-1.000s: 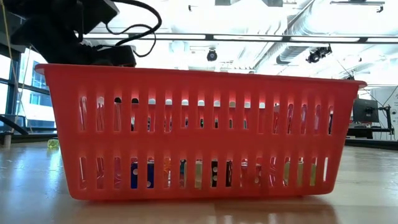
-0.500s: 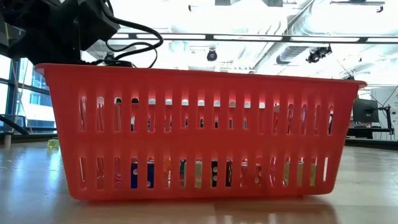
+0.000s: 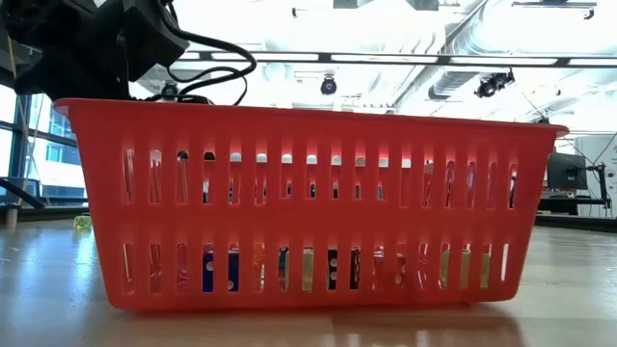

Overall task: Pick & Place Dice
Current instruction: Put the dark blue dice into the red bin, then put the pink dice into the red bin

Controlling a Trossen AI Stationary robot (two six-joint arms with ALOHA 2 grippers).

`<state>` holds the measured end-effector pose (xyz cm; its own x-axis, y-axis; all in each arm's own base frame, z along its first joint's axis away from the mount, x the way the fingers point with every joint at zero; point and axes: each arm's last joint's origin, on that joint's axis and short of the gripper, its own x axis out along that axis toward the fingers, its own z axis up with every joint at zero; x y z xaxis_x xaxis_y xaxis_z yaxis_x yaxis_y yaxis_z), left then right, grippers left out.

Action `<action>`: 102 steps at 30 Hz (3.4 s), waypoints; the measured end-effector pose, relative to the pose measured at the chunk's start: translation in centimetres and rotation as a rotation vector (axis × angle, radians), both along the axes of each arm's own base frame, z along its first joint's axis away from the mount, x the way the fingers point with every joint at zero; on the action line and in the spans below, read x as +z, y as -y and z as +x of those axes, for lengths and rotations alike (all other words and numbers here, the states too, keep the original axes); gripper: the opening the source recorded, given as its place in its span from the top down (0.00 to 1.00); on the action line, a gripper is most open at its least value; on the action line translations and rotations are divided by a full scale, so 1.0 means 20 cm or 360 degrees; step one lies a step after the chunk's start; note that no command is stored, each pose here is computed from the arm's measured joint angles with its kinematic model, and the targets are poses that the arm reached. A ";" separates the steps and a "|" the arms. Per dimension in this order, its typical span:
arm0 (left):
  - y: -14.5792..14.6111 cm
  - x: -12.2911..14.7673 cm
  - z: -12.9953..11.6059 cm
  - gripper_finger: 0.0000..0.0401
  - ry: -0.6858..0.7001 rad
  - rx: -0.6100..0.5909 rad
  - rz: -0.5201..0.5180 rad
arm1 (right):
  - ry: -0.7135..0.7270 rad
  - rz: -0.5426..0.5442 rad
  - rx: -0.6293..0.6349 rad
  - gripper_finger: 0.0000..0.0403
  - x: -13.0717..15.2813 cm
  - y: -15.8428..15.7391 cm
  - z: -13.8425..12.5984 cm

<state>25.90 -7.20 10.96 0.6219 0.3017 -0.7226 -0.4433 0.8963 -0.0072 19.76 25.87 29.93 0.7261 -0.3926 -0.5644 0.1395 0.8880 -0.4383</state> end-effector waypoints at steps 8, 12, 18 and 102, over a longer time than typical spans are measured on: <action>0.05 -0.01 -0.02 0.89 -0.0001 -0.0027 -0.0012 | -0.0008 0.0024 -0.0002 0.91 0.00 0.00 0.00; 0.07 0.00 -0.03 0.89 0.0022 -0.0008 -0.0028 | -0.0004 0.0089 0.0002 0.91 0.00 -0.02 0.01; 0.10 0.06 -0.03 0.89 0.0071 -0.0057 -0.0134 | 0.0030 0.0131 0.0004 0.91 0.00 -0.03 0.02; 0.81 0.34 0.32 0.50 0.0604 -0.0705 0.0071 | 0.0065 0.0166 0.0014 0.97 -0.51 -0.06 0.72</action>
<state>32.33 -23.48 17.75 0.9085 -0.0210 -0.4173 0.0000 0.9987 -0.0501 34.09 27.04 19.76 0.7524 -0.3269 -0.5719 0.1472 0.9297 -0.3377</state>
